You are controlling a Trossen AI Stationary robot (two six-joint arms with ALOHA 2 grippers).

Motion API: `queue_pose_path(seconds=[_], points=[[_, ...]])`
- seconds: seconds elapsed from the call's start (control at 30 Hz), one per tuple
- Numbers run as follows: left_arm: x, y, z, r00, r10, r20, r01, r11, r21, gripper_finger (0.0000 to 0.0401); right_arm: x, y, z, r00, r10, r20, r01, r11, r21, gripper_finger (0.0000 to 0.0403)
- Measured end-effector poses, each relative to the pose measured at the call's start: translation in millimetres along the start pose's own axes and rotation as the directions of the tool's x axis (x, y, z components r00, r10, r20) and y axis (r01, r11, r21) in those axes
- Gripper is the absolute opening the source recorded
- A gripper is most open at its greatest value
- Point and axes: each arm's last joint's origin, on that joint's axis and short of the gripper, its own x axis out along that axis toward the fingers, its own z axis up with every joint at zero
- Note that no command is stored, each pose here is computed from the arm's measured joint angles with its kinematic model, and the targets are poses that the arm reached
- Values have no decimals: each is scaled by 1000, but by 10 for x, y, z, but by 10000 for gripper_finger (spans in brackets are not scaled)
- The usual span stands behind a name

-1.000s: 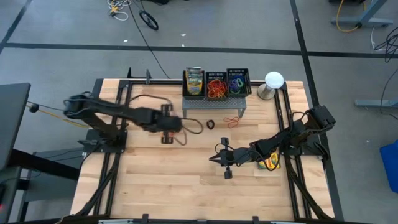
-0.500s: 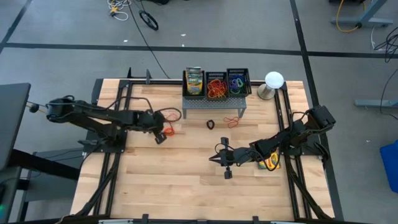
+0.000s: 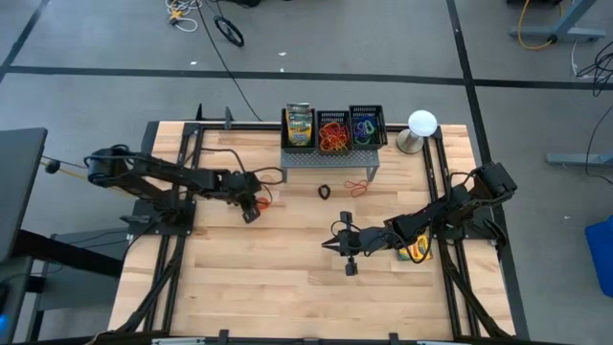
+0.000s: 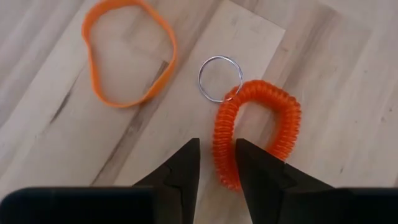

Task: Sort rubber bands into baskets
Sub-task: Put the orange spring rubberband into the right black basket on the shelf

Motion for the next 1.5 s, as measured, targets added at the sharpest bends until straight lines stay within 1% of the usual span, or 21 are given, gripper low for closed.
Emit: queue_pose_path(seconds=[0.1, 0.17, 0.33, 0.43, 0.5, 0.57, 0.63, 0.7, 0.77, 0.83, 0.9, 0.97, 1.07, 1.17, 1.23, 1.33, 1.5], points=[[42, -2, -8, 1000, 16, -13, -16, 1000, 27, 112, 0, 0, 0, 1000, 0, 0, 0, 1000, 0, 27], [44, -4, -5, 1000, 16, -9, -16, 999, 41, 102, 0, 0, 0, 1000, 0, 0, 0, 1000, 0, 27], [-6, -85, -4, 999, -8, 31, 4, 995, 102, 43, 0, 0, 0, 1000, 0, 0, 0, 1000, 0, 27], [-45, -189, 22, 995, -26, 100, 14, 993, 116, 14, 0, 0, 0, 1000, 0, 0, 0, 1000, 0, 27], [-67, -281, 42, 982, -26, 187, 5, 993, 114, 12, 0, 0, -1, 1000, 0, -1, 0, 1000, 10, 27], [-71, -383, 39, 954, -55, 295, 24, 994, 108, 16, 0, 0, -3, 1000, 0, -3, 0, 999, 33, 27], [-94, -464, 8, 905, -102, 414, 70, 993, 91, 19, 5, 2, -16, 1000, 0, -12, 1, 999, 51, 27], [-131, -523, -28, 831, -134, 539, 124, 991, 54, 19, 28, 10, -50, 1000, -1, -24, 3, 998, 68, 27], [-168, -551, -90, 756, -124, 643, 169, 986, -8, 16, 60, 10, -82, 999, -24, -23, 26, 995, 97, 27], [-192, -589, -121, 690, -96, 718, 200, 978, -62, 15, 92, -16, -106, 993, -115, -21, 117, 981, 154, 27], [-197, -632, -138, 643, -60, 763, 211, 972, -102, 15, 122, -60, -125, 970, -243, -12, 239, 945, 224, 30], [-164, -692, -131, 617, -40, 786, 216, 969, -120, 15, 130, -91, -153, 935, -353, -23, 347, 903, 254, 35], [-71, -794, -93, 593, -8, 805, 210, 967, -145, 15, 133, -104, -171, 901, -434, -26, 421, 855, 304, 53], [72, -904, -36, 570, 8, 822, 223, 961, -164, 15, 130, -112, -141, 890, -456, -2, 414, 805, 425, 81], [177, -988, 9, 545, 3, 838, 252, 953, -167, 15, 130, -114, -118, 888, -459, 15, 402, 793, 458, 103], [324, -1081, 52, 511, -12, 860, 282, 947, -155, 15, 126, -113, -81, 887, -459, 45, 383, 787, 483, 138], [474, -1218, 123, 500, -27, 865, 277, 952, -131, 15, 132, -178, -23, 870, -485, 88, 371, 761, 533, 180]])
